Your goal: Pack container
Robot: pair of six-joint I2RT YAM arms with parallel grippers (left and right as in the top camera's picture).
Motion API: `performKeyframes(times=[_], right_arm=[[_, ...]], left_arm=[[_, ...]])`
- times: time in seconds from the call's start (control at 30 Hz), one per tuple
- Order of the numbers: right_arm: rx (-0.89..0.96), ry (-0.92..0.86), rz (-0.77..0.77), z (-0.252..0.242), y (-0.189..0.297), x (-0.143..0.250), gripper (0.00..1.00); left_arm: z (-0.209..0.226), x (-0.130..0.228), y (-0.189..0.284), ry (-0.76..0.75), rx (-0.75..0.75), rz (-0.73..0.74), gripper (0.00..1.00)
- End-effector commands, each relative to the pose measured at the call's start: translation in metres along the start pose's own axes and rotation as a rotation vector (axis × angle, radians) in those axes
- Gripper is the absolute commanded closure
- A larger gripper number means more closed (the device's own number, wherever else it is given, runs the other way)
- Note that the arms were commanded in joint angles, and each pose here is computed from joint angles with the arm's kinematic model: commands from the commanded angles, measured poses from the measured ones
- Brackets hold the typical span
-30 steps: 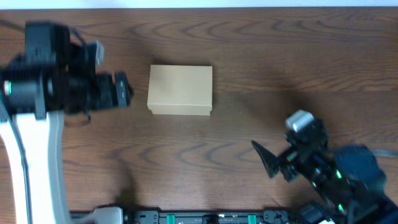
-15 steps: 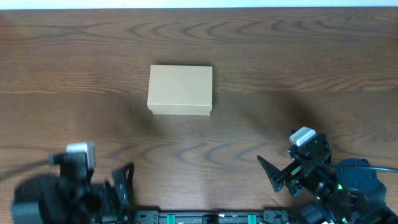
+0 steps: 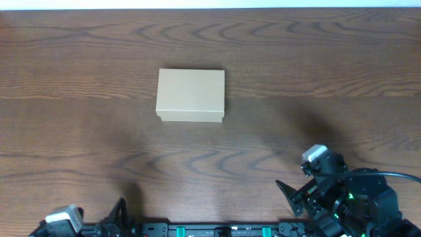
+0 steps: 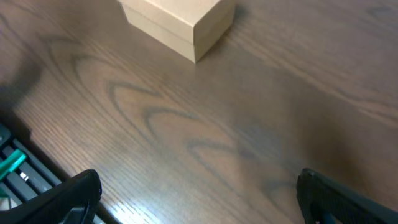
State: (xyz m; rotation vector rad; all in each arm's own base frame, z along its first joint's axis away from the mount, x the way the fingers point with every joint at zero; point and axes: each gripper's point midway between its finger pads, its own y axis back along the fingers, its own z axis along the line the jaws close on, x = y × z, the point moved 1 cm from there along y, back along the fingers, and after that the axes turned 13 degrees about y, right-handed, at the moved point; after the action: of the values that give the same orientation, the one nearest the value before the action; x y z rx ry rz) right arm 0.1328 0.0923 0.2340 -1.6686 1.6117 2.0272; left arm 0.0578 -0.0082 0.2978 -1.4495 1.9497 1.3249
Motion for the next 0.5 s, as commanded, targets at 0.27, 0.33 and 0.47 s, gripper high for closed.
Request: performKeyframes(times=[0.27,0.33,0.47], right_arm=[[0.001,0.007,0.012,0.000,-0.001,0.004,0.01],[0.001,0.007,0.012,0.000,-0.001,0.004,0.01],[0.001,0.007,0.012,0.000,-0.001,0.004,0.01]], left_arm=[[0.009,-0.011,-0.056,-0.235,-0.046,-0.042,0.05],[0.010,-0.010,-0.069,-0.261,-0.047,-0.040,0.05],[0.015,-0.005,-0.094,-0.336,-0.051,-0.034,0.05]])
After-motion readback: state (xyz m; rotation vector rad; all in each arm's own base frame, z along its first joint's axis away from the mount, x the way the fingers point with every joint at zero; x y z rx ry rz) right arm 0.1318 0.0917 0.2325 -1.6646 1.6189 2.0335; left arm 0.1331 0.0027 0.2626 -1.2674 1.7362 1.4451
